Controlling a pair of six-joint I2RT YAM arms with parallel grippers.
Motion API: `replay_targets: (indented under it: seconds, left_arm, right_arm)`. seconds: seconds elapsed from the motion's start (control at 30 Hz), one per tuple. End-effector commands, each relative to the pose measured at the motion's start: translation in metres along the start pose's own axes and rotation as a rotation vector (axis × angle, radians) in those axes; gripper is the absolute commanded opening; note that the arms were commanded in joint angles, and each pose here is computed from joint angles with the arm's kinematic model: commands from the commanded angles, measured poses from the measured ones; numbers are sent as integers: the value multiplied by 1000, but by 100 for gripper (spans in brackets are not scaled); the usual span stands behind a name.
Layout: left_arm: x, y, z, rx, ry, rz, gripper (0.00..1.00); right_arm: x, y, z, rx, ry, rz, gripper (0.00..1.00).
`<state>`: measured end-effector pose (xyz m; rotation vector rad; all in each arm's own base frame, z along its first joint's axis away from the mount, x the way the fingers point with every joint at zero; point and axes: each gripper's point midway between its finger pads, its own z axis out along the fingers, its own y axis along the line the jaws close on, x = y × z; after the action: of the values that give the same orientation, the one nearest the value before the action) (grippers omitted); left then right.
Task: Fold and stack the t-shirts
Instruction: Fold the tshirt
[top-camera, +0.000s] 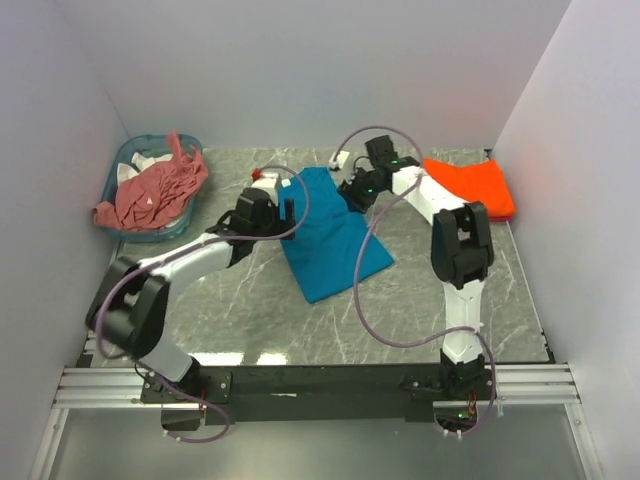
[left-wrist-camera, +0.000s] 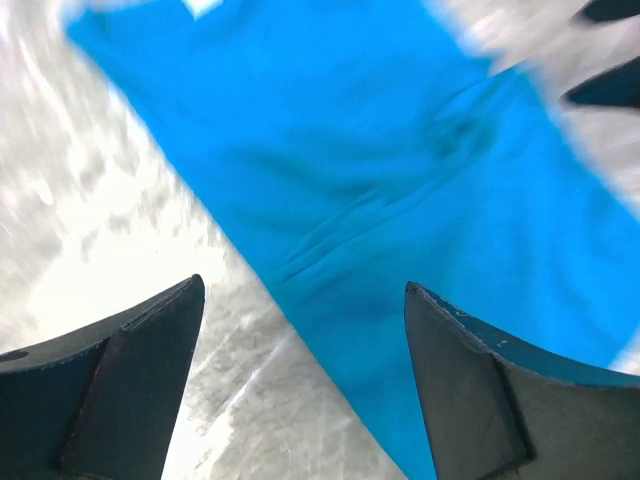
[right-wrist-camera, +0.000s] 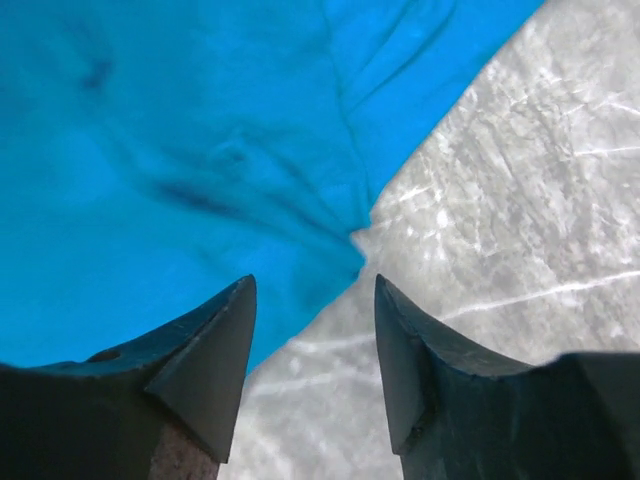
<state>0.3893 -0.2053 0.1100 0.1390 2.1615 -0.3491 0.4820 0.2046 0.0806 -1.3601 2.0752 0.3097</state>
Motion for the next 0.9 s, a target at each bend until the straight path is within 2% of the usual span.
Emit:
replay_targets:
  seconds: [0.0,0.03,0.07,0.13,0.17,0.2,0.27,0.4,0.5,0.73,0.87]
  left_arm:
    - [-54,-24,-46,126,-166,112,86]
    - [-49,-30,-52,158,-162,148,86]
    - [-42,-32,-58,173,-156,223,86]
    - [-18,-58,-74,246,-144,332,86]
    - [-7,-64,-78,264,-137,434,85]
    - [15,-84,-88,326,-117,498,85]
    - [41,-98,-96,388,-85,608,84]
    - [120,-114,-110,457,77,790,81]
    - [147,-117,-106,435,127,852,79]
    - [149,-107,-83,292,140,873,72]
    - [157,-100,-72,245,174,894,63]
  right_arm:
    - [-32,-3,-78,-51,-235,-51,59]
    - [-24,7,-87,-107,-263,-98,60]
    - [-15,19,-106,-145,-280,-249,62]
    - [22,47,-115,-240,-303,-356,68]
    - [34,60,-125,-259,-305,-530,70]
    - [61,73,-120,-286,-251,-558,70]
    - [73,77,-124,-260,-216,-642,72]
    - [95,94,-125,-287,-210,-657,72]
    - [95,97,-127,-297,-224,-640,72]
    - [97,105,-123,-322,-235,-603,72]
    - [101,107,-116,-309,-222,-634,72]
